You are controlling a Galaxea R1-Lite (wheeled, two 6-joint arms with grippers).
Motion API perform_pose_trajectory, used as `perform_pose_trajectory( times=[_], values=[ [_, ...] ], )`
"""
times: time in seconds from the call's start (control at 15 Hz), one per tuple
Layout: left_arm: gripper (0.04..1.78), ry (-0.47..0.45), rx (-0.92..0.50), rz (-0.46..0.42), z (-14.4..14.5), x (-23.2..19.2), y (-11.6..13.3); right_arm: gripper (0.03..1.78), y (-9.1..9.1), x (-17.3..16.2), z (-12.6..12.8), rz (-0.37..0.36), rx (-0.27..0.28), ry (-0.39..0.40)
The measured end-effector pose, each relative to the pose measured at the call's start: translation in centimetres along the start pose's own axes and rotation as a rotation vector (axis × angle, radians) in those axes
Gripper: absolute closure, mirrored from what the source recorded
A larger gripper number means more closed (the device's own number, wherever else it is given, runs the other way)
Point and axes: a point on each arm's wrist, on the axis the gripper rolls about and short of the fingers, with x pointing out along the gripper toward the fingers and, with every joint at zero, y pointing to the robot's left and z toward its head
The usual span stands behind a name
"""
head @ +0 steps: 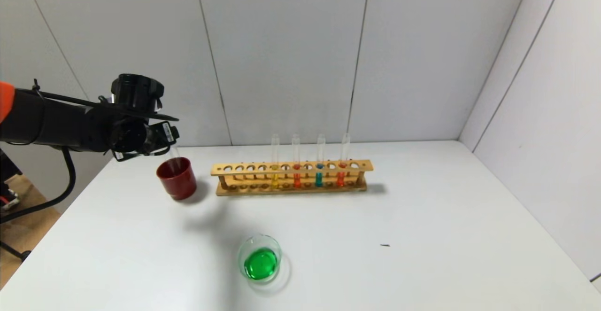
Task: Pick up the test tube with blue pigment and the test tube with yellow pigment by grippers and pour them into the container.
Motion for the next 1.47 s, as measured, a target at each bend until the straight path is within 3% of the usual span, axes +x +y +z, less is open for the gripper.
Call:
perform_pose_trajectory(
  times=[0.13, 0.67, 0.87, 1.13, 1.47],
  values=[
    [0.09, -0.012, 0.02, -0.019, 0.2, -1.3, -0.2, 0.1, 0.0, 0.0, 0.0, 0.0, 0.0, 0.0],
    [0.07, -0.026, 0.128, -0.107, -1.2, -8.4, 0.9, 0.1, 0.0, 0.0, 0.0, 0.0, 0.0, 0.0],
    [0.07, -0.079, 0.213, -0.132, -1.4, -11.8, 3.2, 0.1, 0.0, 0.0, 0.0, 0.0, 0.0, 0.0],
    [0.07, -0.192, 0.316, -0.143, -0.8, -16.9, 7.9, 0.1, 0.0, 0.0, 0.0, 0.0, 0.0, 0.0],
    [0.07, -0.248, 0.357, -0.125, -3.3, -22.5, 12.9, 0.1, 0.0, 0.0, 0.0, 0.0, 0.0, 0.0]
  ],
)
